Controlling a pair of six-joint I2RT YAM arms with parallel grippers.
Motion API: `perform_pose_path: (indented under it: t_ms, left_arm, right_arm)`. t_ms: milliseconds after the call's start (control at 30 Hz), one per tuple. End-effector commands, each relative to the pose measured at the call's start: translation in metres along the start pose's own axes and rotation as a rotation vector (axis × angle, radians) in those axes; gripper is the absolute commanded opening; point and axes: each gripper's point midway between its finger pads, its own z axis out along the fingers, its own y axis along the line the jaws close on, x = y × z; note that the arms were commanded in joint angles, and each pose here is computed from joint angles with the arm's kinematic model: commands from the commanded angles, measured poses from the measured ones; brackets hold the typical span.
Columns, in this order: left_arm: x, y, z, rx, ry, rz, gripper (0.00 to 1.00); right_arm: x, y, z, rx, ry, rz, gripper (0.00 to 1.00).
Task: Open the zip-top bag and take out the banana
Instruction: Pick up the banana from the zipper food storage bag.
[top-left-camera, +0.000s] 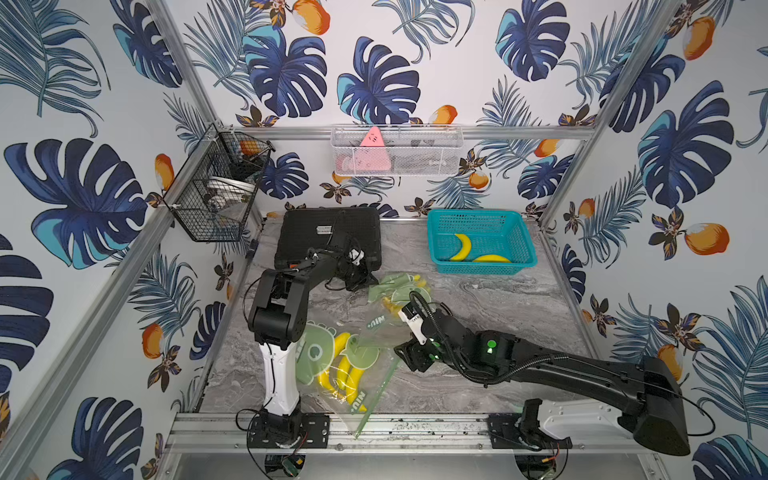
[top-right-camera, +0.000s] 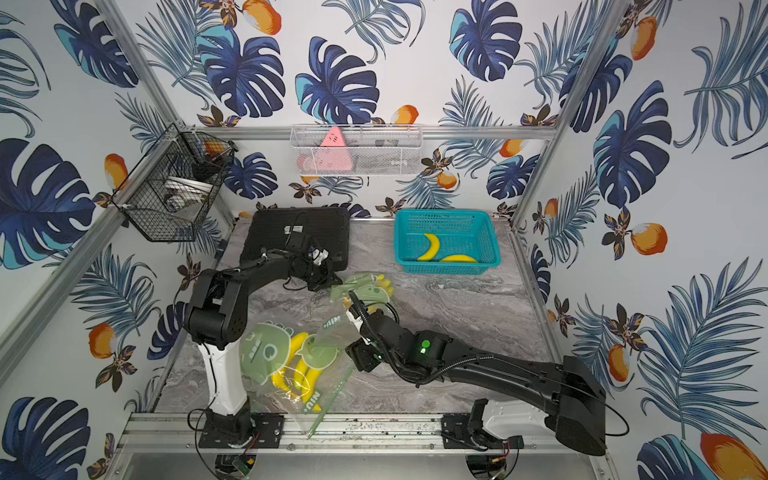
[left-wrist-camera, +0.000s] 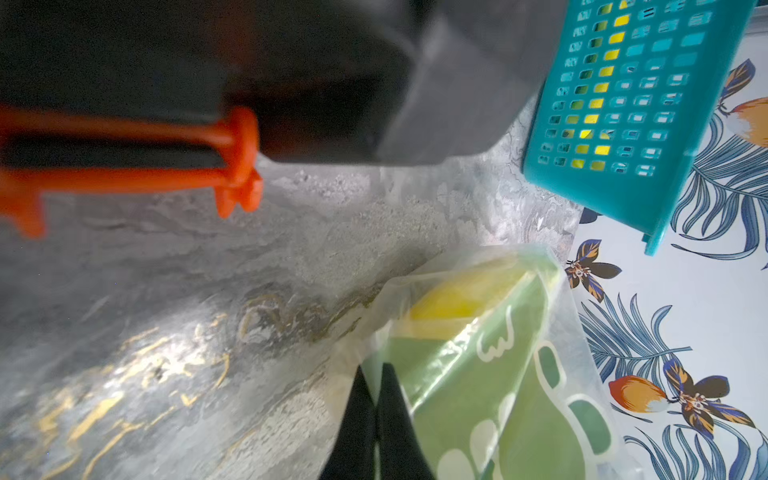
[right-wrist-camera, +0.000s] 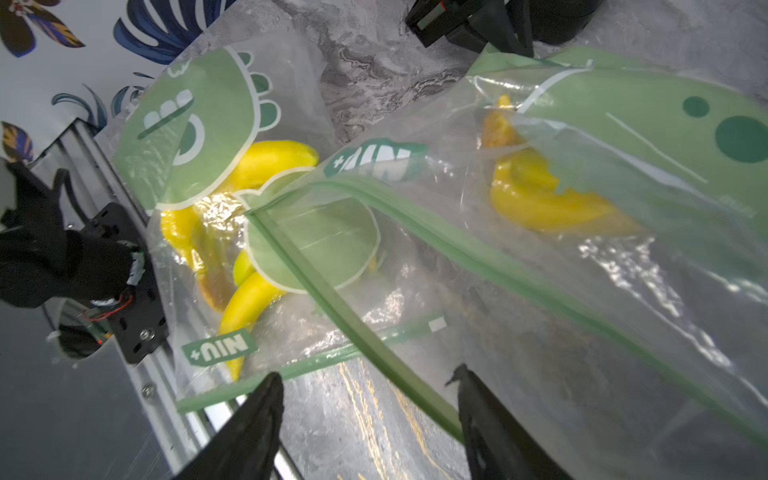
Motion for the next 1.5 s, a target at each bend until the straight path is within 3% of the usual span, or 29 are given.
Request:
perform_pose_path:
  t_ms: [0, 333, 700, 1000, 1367, 1467]
  left_arm:
    - [0.002, 0.002, -0.002, -0.011, 0.001, 0.008, 0.00]
    - [0.004, 0.001, -0.003, -0.002, -0.001, 0.007, 0.00]
    - [0.003, 0.001, -0.001, 0.017, -0.002, -0.007, 0.00]
    - [0.006, 0.006, 0.002, 0.016, 0.009, -0.012, 0.00]
    - [0.004, 0.001, 0.000, 0.033, 0.000, -0.015, 0.00]
    - [0.004, -0.001, 0.000, 0.044, 0.000, -0.017, 0.00]
  right_arm:
    - [-0.026, -0.008, 0.012, 0.066, -0.101, 0.044, 0.71]
    - [-0.036, -0.039, 0.054, 0.140, -0.118, 0.136, 0.75]
    - [-0.016, -0.079, 0.088, 0.236, -0.080, 0.169, 0.78]
    - [-0.046, -0.099, 0.104, 0.127, -0.200, 0.194, 0.83]
    - [-0.059, -0.093, 0.135, 0.080, -0.188, 0.189, 0.83]
    - [-0.054, -0.100, 0.146, 0.114, -0.152, 0.194, 0.77]
